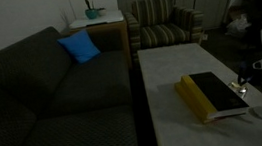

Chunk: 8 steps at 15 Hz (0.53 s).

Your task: Put the silver lid on top of the silver tin

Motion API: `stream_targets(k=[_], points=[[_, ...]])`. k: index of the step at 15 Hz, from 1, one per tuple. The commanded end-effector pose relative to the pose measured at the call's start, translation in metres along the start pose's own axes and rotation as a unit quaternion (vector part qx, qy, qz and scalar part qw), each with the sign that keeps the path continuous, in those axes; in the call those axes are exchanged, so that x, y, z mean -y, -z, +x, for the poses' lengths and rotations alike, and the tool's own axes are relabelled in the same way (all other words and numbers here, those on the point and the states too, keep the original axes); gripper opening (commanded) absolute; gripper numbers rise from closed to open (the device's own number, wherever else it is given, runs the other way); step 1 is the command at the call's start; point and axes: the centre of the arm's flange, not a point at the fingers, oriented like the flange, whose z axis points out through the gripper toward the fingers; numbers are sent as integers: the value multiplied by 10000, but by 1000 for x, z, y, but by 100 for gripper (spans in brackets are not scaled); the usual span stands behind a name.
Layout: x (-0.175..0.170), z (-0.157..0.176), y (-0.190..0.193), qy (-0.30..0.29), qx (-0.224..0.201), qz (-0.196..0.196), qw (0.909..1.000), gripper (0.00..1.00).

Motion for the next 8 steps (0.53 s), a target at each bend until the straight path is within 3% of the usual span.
stream_targets(k=[1, 4, 8], points=[[-5, 1, -4, -27, -14, 4, 10000, 100], [-2, 3, -5, -1, -13, 0, 10000, 100], [-25, 17, -14, -728, -246, -8, 9970, 100]])
